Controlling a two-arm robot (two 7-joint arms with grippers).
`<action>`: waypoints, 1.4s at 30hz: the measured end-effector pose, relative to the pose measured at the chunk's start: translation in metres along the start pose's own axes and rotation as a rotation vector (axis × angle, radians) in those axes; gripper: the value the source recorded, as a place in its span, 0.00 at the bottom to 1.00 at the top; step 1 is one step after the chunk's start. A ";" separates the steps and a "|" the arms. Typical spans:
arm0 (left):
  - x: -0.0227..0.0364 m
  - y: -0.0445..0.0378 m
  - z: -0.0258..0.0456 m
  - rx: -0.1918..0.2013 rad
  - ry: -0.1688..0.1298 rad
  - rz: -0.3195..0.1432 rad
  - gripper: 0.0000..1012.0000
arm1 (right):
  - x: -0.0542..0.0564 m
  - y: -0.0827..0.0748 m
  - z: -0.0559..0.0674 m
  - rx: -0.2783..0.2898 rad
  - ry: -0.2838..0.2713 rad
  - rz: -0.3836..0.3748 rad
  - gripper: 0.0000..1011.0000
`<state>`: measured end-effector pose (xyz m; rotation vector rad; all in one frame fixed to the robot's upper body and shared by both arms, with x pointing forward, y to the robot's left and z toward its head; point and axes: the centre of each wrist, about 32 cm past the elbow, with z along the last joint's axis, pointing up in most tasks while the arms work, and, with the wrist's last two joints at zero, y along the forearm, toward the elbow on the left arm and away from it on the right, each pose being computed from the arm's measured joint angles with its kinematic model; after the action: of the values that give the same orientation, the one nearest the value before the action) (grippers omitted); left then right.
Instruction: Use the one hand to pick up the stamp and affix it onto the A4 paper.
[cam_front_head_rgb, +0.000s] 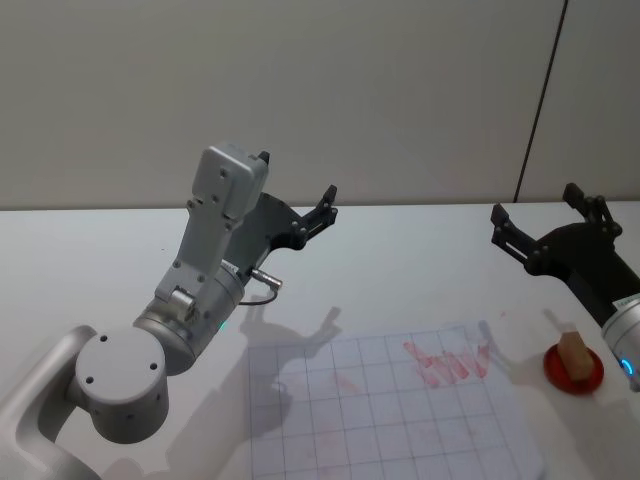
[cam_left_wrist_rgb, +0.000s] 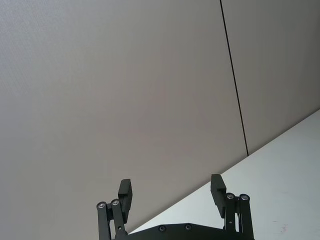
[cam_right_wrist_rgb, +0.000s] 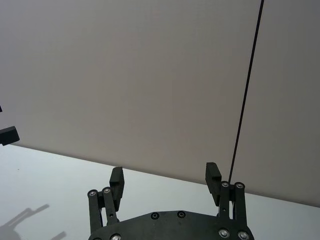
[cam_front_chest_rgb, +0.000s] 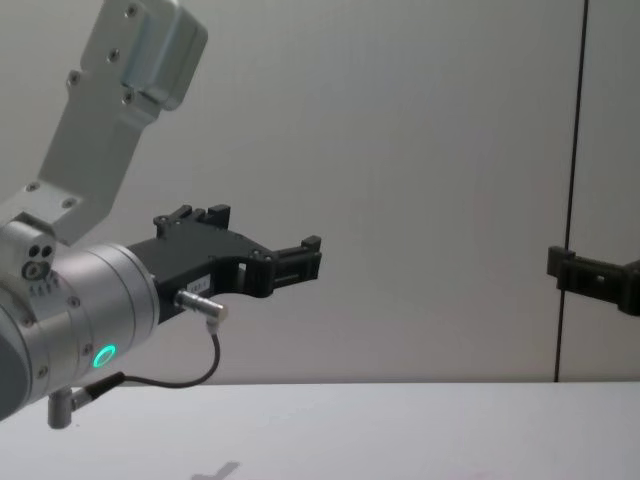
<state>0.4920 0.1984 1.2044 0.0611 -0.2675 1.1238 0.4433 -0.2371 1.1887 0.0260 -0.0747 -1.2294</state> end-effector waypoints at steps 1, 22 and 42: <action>0.0000 0.0000 0.0000 0.000 0.000 0.000 0.99 | 0.000 0.000 0.000 0.000 0.000 0.000 0.99; 0.0000 0.0000 0.0000 0.000 0.000 0.000 0.99 | 0.000 0.000 0.000 0.000 0.000 0.000 0.99; 0.0000 0.0000 0.0000 0.000 0.000 0.000 0.99 | -0.012 0.001 0.009 -0.063 0.011 -0.040 0.99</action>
<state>0.4920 0.1984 1.2044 0.0612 -0.2676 1.1237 0.4392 -0.2250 1.1972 -0.0205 -0.0265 -1.2707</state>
